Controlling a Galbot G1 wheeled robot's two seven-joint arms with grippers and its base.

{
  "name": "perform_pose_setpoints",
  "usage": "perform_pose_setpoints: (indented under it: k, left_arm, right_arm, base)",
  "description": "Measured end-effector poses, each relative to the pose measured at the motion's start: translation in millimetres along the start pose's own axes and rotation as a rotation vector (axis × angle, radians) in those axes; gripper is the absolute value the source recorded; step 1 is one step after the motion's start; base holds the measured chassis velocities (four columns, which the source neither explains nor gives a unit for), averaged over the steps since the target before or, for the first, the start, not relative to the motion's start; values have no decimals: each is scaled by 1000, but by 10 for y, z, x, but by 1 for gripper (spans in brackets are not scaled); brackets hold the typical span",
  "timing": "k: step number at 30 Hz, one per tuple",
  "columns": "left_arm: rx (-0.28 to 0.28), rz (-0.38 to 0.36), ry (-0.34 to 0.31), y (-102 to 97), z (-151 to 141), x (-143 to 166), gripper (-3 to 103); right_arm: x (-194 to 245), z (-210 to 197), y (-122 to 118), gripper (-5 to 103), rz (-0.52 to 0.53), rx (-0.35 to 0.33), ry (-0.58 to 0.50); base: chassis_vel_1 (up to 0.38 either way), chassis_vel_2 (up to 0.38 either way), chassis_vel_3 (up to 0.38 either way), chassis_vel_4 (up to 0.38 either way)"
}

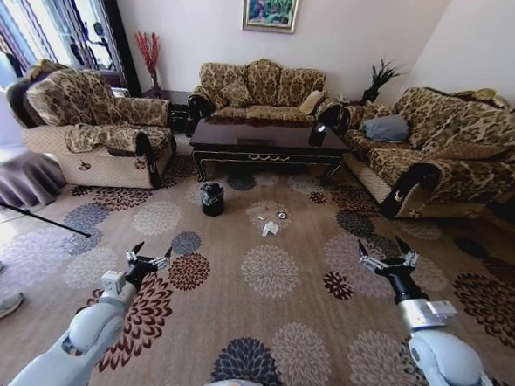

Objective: Move to the front of the table and pick up the trash from the floor, then place it into the trash bin.

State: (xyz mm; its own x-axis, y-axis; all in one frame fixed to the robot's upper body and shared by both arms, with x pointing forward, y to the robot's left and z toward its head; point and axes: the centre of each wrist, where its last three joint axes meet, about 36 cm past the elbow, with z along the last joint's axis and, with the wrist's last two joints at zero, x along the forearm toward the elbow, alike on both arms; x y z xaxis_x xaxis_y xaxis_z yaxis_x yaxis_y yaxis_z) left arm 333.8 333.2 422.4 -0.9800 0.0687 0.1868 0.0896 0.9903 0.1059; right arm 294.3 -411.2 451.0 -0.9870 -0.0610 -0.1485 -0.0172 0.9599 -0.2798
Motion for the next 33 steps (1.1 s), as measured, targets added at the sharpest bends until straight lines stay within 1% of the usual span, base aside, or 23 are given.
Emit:
perform_pose_setpoints:
  k: [5, 7, 14, 19, 22, 24, 25, 29, 33]
  left_arm:
    - [-4, -8, -17, 36, -38, 27, 100]
    - [6, -17, -28, 42, -33, 57, 100]
    - [15, -28, -34, 32, -40, 96, 100]
    - [27, -35, -35, 18, -51, 115, 100]
    - [27, -42, -20, 3, -65, 124, 100]
    - [43, -36, 7, -28, -94, 126, 100]
    - [43, -36, 7, -28, -94, 126, 100]
    - [62, -53, 61, -95, -139, 119, 100]
    - [54, -61, 63, -95, -134, 111, 100]
  right_arm:
    - [18, -51, 41, 100, 3, -17, -13]
    - [42, -53, 46, 100, 8, -21, -10]
    - [90, -58, 70, 100, 8, -27, -3]
    - [82, -93, 104, 100, 16, -53, -6]
    - [65, -127, 109, 100, 24, -72, -7]
    - [55, -151, 101, 100, 29, -80, -7]
    - [55, -151, 101, 100, 29, -80, -7]
    - [44, -169, 68, 100, 37, -79, -3]
    - [37, -176, 61, 100, 38, -79, -4]
  base:
    - [0, 0, 0, 0]
    - [0, 0, 0, 0]
    - [0, 0, 0, 0]
    - [0, 0, 0, 0]
    - [0, 0, 0, 0]
    - [0, 0, 0, 0]
    - [0, 0, 0, 0]
    - [0, 0, 0, 0]
    - [0, 0, 0, 0]
